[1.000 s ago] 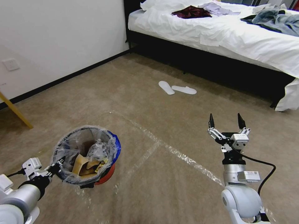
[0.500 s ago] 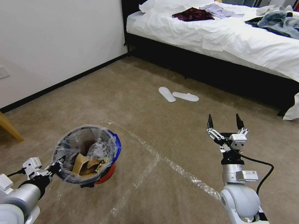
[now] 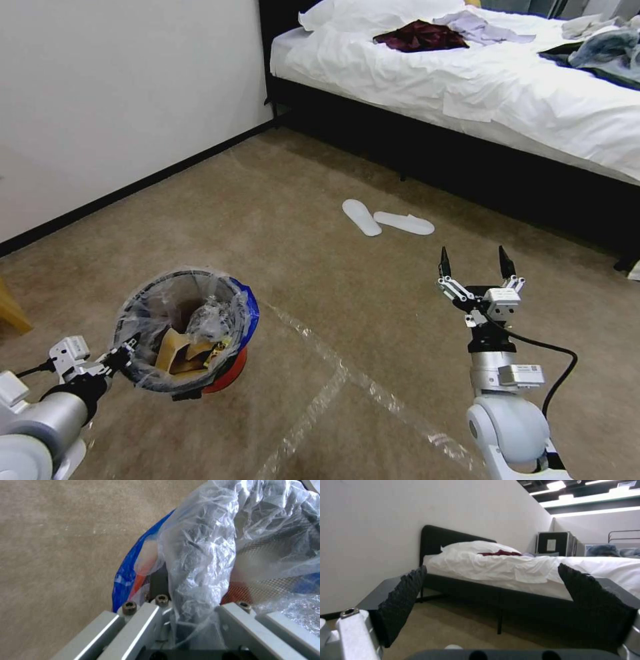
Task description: Pick up the trash bin and place the garbage on the floor into it.
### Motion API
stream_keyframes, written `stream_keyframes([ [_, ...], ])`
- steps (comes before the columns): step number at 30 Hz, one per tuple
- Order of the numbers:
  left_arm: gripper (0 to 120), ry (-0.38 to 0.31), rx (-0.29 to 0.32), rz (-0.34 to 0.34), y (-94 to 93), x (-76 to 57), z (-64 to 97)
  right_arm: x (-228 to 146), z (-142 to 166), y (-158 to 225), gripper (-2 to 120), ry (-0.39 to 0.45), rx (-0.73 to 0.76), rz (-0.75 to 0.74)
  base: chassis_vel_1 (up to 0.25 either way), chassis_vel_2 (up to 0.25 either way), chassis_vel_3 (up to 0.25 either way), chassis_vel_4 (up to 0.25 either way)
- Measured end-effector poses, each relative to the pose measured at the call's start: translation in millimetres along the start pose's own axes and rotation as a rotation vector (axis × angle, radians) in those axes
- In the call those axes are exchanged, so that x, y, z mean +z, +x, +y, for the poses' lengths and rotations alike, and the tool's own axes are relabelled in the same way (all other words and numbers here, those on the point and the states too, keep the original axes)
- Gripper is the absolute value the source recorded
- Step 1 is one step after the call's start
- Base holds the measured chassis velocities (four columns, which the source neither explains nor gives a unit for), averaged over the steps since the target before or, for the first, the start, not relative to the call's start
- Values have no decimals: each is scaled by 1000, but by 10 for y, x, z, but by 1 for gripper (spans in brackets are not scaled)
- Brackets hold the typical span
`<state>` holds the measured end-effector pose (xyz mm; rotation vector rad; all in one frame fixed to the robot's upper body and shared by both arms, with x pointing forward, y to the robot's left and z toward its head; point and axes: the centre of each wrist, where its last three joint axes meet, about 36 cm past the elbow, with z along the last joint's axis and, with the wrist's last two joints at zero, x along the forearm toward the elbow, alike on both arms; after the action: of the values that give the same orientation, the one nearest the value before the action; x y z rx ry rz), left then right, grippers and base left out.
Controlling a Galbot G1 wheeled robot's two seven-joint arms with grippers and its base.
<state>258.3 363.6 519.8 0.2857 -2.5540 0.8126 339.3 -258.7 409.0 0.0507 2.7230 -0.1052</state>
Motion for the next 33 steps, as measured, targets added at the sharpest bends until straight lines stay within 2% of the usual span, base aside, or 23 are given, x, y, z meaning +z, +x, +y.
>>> stream_keyframes([
  [33, 1, 2, 8, 0, 7, 10, -19, 57, 55, 44, 100, -1, -9, 12, -169, 162, 160, -170],
])
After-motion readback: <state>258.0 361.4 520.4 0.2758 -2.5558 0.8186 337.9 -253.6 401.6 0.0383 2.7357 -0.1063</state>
